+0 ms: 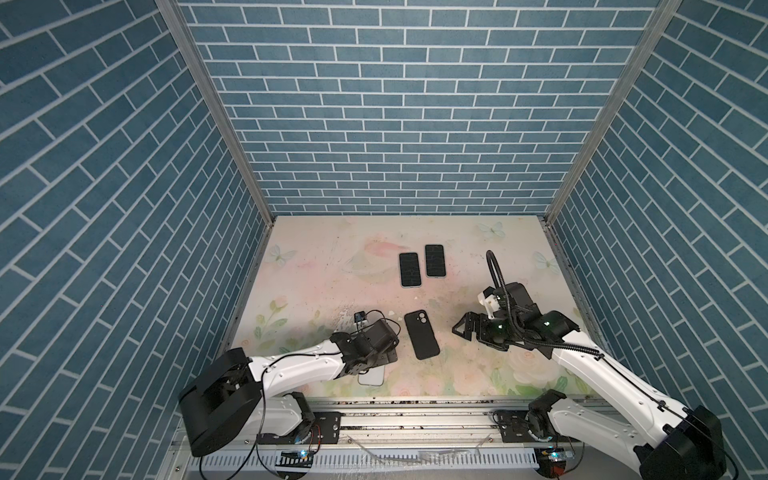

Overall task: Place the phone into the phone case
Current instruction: 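Lower the left gripper and grasp the white phone's lens end, then tilt the white phone onto the black case with left gripper while right holds case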

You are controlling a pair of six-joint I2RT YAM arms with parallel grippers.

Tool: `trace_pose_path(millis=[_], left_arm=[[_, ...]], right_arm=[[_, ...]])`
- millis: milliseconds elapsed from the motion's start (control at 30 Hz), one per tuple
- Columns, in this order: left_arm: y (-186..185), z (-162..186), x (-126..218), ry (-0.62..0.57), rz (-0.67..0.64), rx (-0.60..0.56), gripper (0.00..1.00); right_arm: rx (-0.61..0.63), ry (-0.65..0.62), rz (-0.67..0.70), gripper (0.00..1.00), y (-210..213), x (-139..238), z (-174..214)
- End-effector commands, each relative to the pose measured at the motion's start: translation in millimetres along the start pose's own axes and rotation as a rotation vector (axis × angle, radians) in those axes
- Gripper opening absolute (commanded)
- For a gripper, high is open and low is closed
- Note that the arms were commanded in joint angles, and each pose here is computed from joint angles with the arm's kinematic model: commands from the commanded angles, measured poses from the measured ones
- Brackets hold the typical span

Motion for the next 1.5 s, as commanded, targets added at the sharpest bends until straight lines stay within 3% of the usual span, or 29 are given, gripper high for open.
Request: trace_pose_path(millis=[0, 133, 267, 600, 867, 1000, 1133, 1267, 1467], left_arm=[[-23.0, 8.2, -6.9, 0.099, 0.160, 0.080, 1.00], [-11.6, 3.3, 5.3, 0.016, 0.155, 0.117, 1.00], [8.7, -2.9, 28.4, -0.070, 0.110, 0.079, 1.00], [26.6, 23.8, 24.5, 0.025, 0.036, 0.040, 0.99], [-36.4, 37.2, 11.1, 0.093, 0.107, -0.076, 1.00], [-88.0, 39.0, 2.6, 0.171, 0.238, -0.110, 1.00], [-104.8, 35.5, 5.2, 0.171, 0.304, -0.115, 0.99], [-80.0, 16.4, 21.8, 0.100, 0.294, -0.090, 0.99], [-2.9, -22.5, 73.2, -0.096, 0.265, 0.002, 1.00]], right_arm=[[-0.029, 0.015, 0.019, 0.97, -4.9, -3.1, 5.4], [-0.021, 0.034, 0.040, 0.97, -5.0, -7.4, 10.3], [0.040, 0.072, 0.055, 0.97, 8.5, -18.4, 15.5], [0.098, 0.086, 0.036, 0.97, 33.5, -32.4, -1.0], [0.101, 0.082, 0.051, 0.97, 29.1, -27.0, 3.9], [0.100, 0.077, 0.068, 0.97, 23.7, -22.8, 9.1], [0.102, 0.068, 0.101, 0.97, 19.0, -18.1, 12.1], [0.103, 0.074, 0.128, 0.97, 13.1, -20.2, 15.6], [0.183, 0.145, 0.080, 0.92, 23.8, -40.8, 16.8]])
Point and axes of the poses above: each gripper's point midway between its finger pads, its own x axis back along the fingers, its own y axis along the line the jaws close on, z = x × y, the point moved 10 cm from there along x, back along the fingers, and after that the axes turned 3 degrees about x, right-handed, at the moved point
